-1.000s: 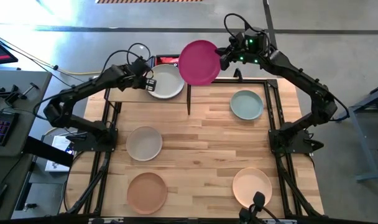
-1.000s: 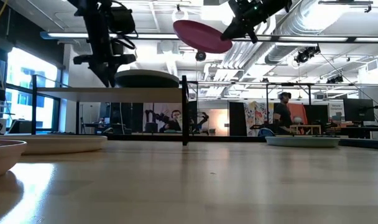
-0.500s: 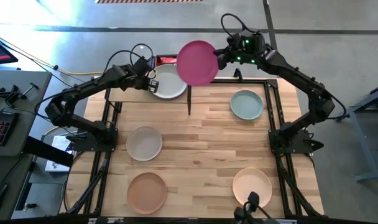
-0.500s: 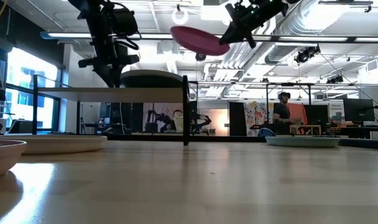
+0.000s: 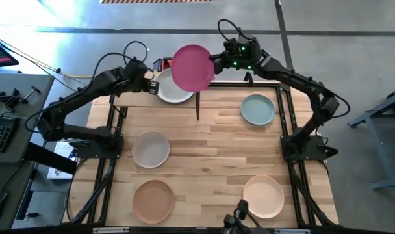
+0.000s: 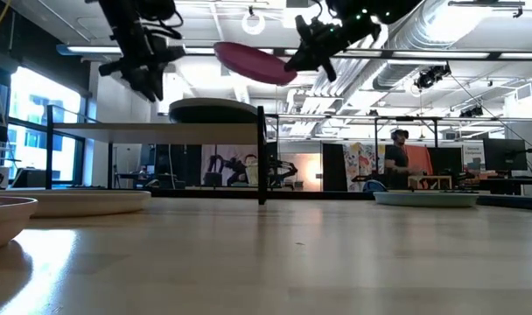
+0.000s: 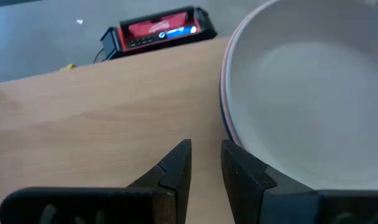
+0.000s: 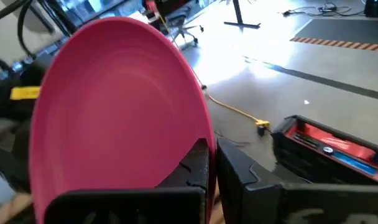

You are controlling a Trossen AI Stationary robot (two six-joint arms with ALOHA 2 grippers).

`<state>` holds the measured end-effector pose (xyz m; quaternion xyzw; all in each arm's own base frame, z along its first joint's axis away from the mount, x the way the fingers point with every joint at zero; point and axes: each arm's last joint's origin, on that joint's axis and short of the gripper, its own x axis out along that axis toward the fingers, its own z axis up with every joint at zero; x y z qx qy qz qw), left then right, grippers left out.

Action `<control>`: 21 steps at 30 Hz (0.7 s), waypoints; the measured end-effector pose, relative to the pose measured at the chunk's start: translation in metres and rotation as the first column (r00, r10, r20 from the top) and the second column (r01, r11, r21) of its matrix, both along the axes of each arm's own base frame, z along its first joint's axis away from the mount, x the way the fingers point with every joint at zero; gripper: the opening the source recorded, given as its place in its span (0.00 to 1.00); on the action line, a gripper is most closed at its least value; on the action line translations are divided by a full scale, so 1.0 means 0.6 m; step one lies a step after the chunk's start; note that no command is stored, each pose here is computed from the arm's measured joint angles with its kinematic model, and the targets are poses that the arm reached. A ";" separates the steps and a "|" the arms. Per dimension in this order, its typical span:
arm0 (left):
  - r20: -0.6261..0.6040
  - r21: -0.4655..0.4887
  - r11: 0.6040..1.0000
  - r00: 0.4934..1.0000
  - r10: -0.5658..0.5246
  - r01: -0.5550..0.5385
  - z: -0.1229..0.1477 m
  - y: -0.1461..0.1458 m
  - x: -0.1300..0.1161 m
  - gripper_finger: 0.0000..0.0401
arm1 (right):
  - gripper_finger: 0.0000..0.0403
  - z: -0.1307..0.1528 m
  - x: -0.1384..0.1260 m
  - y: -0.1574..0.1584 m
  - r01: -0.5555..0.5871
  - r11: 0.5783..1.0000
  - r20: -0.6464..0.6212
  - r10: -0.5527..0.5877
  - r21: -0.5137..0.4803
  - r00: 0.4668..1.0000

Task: Place and stack plates onto a shelf
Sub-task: Stack the dark pink plate on the white plate on the shelf

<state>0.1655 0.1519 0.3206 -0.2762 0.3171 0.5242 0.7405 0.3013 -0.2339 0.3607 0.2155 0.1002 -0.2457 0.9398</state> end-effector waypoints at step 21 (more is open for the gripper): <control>0.116 0.084 0.992 0.988 -0.104 0.094 0.041 -0.043 -0.018 0.19 | 0.00 -0.076 0.094 0.015 0.038 0.988 0.055 -0.046 0.152 0.997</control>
